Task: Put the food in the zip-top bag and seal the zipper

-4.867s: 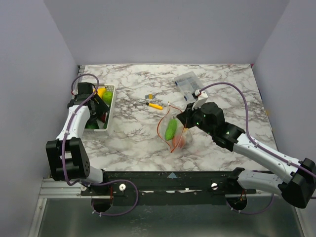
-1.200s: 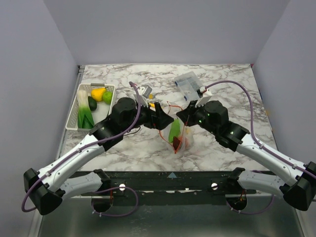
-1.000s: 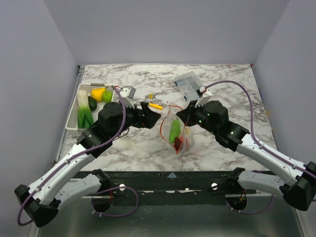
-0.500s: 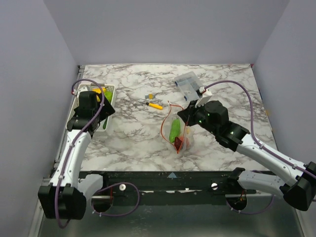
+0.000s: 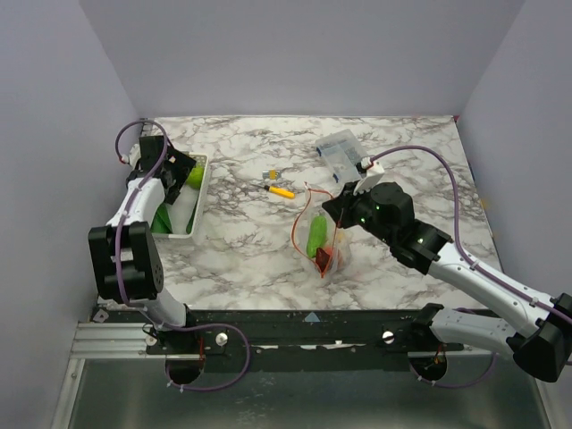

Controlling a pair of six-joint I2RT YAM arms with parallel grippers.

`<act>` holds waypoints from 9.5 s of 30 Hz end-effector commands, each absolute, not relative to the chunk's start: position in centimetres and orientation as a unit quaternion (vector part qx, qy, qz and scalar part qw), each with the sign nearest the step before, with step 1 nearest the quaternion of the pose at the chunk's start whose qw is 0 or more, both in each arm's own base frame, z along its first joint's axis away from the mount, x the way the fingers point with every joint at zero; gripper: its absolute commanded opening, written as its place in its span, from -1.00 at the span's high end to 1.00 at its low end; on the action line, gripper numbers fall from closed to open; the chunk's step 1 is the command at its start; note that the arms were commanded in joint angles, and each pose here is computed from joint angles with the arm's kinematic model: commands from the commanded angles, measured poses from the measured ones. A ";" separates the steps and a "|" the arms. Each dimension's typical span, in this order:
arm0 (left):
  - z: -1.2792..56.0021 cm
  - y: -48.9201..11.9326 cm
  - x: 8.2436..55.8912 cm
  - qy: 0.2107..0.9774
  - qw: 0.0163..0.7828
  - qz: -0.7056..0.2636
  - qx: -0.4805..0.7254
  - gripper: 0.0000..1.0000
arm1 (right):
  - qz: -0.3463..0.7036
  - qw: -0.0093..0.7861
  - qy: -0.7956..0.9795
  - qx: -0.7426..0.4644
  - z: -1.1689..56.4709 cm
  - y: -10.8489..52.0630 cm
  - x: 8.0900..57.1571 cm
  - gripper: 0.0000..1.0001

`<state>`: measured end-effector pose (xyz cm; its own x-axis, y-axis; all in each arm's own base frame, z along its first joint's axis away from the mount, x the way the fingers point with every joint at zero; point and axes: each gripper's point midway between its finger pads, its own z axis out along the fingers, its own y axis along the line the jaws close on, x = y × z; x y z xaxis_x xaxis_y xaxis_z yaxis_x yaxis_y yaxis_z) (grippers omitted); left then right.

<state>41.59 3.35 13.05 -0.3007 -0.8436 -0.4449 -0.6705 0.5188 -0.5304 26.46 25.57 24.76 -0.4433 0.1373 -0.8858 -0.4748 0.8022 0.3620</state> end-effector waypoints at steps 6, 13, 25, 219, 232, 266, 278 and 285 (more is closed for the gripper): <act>12.0 3.4 47.8 0.745 0.346 -0.177 -0.543 -0.97 | 0.274 0.526 0.798 -0.106 25.1 25.1 26.9 0.99; 9.4 4.0 48.1 0.717 0.318 -0.164 -0.598 -0.97 | 0.272 0.524 0.800 -0.112 25.1 25.4 27.2 0.99; 6.5 4.4 48.5 0.689 0.294 -0.155 -0.644 -0.95 | 0.278 0.517 0.802 -0.110 25.2 25.6 27.0 0.99; 5.3 6.7 50.3 0.589 0.304 -0.182 -0.726 -0.76 | 0.274 0.498 0.815 -0.116 24.1 25.9 26.8 0.99; 6.3 7.0 48.6 0.594 0.330 -0.173 -0.714 0.09 | 0.277 0.500 0.813 -0.116 24.4 25.9 26.7 0.99; 24.2 -6.6 30.2 0.725 0.411 -0.407 -0.374 0.88 | 0.306 0.463 0.828 -0.078 24.8 26.6 26.1 0.99; 34.2 -22.0 17.6 0.694 0.431 -0.574 0.057 0.95 | 0.328 0.445 0.833 -0.037 25.0 27.1 26.0 0.99; 30.1 -24.8 17.2 0.755 0.435 -0.480 0.104 1.00 | 0.366 0.444 0.818 -0.013 26.9 27.6 25.7 0.99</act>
<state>15.40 -24.51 32.01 -0.6826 -0.3097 -0.6620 0.5666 0.3478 -0.7470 26.10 26.66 23.76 -0.6102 0.2282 -0.7587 -0.3326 0.7954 0.5067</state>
